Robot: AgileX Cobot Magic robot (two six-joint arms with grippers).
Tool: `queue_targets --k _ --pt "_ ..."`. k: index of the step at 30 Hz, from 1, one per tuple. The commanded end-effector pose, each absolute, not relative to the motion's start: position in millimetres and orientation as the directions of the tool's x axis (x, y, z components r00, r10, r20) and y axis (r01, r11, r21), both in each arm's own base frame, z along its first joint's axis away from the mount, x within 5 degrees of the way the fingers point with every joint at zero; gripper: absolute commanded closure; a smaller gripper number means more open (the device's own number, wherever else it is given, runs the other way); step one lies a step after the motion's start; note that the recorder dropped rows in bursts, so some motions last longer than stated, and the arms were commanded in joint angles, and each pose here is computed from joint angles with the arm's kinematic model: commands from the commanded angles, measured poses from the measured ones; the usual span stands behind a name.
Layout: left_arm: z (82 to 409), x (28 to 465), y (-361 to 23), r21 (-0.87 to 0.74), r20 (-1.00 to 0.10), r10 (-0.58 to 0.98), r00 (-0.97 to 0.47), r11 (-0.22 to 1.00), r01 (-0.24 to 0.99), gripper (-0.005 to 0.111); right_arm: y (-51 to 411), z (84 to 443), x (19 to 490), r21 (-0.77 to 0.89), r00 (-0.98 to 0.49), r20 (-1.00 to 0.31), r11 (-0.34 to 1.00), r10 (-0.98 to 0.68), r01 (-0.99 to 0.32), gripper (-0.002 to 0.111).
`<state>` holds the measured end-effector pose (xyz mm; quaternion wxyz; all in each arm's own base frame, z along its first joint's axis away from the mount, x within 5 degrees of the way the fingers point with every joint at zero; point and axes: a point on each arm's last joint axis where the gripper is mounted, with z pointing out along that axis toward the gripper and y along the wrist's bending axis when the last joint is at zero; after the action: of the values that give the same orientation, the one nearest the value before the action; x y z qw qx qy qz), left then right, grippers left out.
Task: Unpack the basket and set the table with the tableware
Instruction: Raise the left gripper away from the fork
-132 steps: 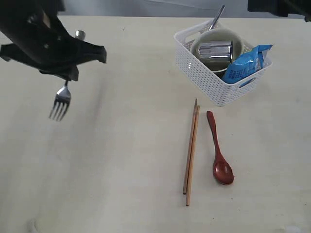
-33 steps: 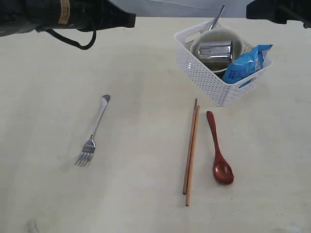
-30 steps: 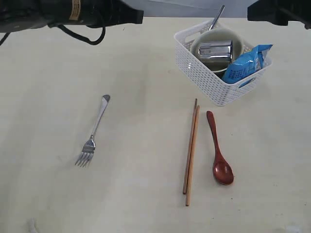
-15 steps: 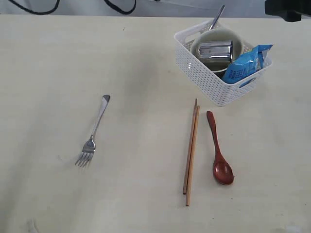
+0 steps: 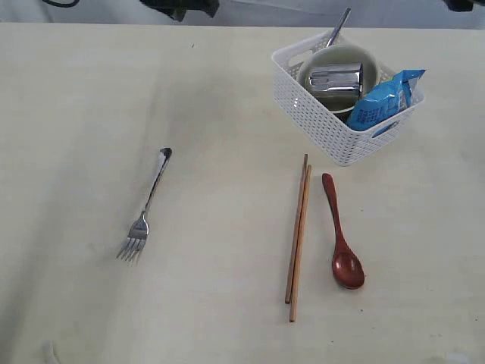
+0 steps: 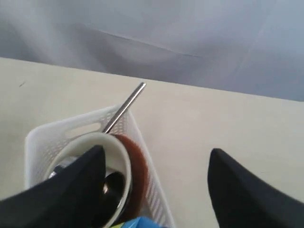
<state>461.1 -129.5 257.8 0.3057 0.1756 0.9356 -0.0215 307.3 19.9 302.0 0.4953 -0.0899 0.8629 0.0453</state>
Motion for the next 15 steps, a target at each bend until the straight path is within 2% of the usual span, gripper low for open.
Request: queue_targets --k 1,4,9,15 --pt "257.6 459.6 -118.8 0.044 -0.536 0.305 -0.787 0.941 0.335 0.107 14.7 285.5 352.8 -0.011 -0.502 -0.861 0.989 -0.085 -0.148 0.048" --pt "256.6 457.9 -118.4 0.043 -0.518 0.310 -0.797 0.940 0.338 0.107 23.7 277.4 395.9 0.051 -0.573 -0.815 0.973 -0.091 -0.227 0.048" --pt "255.1 455.2 -119.1 0.044 -0.490 0.323 -0.809 0.937 0.348 0.107 34.9 257.4 465.9 0.247 -0.667 -0.744 0.916 -0.030 -0.317 0.048" --pt "254.7 454.5 -118.9 0.047 -0.481 0.333 -0.811 0.933 0.356 0.107 40.1 232.2 513.9 0.413 -0.713 -0.695 0.860 0.087 -0.298 0.048"
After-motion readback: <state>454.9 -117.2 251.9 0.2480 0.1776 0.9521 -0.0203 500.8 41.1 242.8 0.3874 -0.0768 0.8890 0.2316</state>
